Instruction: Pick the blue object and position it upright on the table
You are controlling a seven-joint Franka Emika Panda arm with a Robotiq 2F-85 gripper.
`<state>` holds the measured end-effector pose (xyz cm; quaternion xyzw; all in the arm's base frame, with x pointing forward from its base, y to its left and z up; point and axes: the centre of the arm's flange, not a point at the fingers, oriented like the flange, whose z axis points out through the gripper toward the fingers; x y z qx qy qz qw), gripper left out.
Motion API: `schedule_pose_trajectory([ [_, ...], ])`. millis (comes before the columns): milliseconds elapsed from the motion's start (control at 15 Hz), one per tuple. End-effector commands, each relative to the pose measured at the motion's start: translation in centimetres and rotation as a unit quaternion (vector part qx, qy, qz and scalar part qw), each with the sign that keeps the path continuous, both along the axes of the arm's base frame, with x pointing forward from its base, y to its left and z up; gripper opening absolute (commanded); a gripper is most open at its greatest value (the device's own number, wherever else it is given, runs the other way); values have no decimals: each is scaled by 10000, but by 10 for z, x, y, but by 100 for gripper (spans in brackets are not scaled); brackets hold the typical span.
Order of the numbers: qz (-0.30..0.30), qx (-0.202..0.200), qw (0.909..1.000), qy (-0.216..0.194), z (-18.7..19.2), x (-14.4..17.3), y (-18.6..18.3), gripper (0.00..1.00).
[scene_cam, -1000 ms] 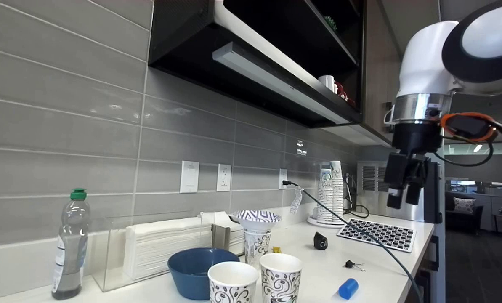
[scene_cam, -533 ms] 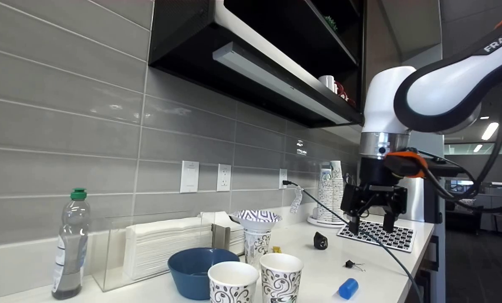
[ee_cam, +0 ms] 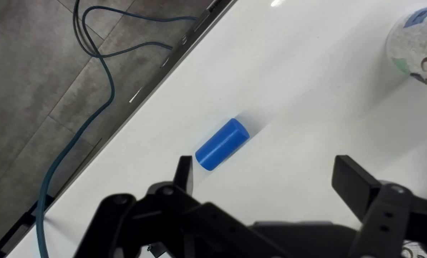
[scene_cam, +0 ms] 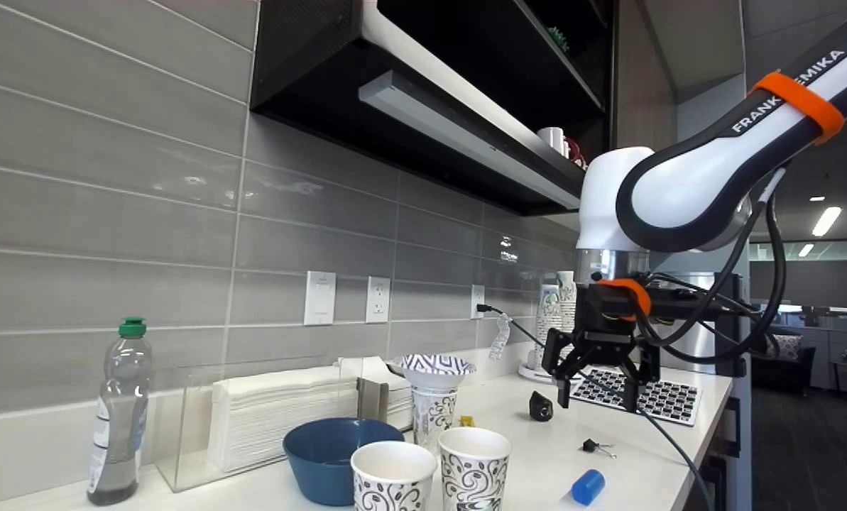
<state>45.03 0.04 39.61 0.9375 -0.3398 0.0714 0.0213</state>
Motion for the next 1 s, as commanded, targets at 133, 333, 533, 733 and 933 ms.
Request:
schedule_pose_trajectory([
  [133, -10, 1, 10000, -8, 1, 0, 0, 100],
  [333, -546, 260, 9981, 101, -27, 3, -23, 100],
  [533, -1125, 517, 9920, 249, -54, 5, -40, 100],
  [733, -1675, 766, 9828, 141, -74, 11, -53, 100],
  [933, -2110, 946, 9729, -65, -94, 21, -59, 100],
])
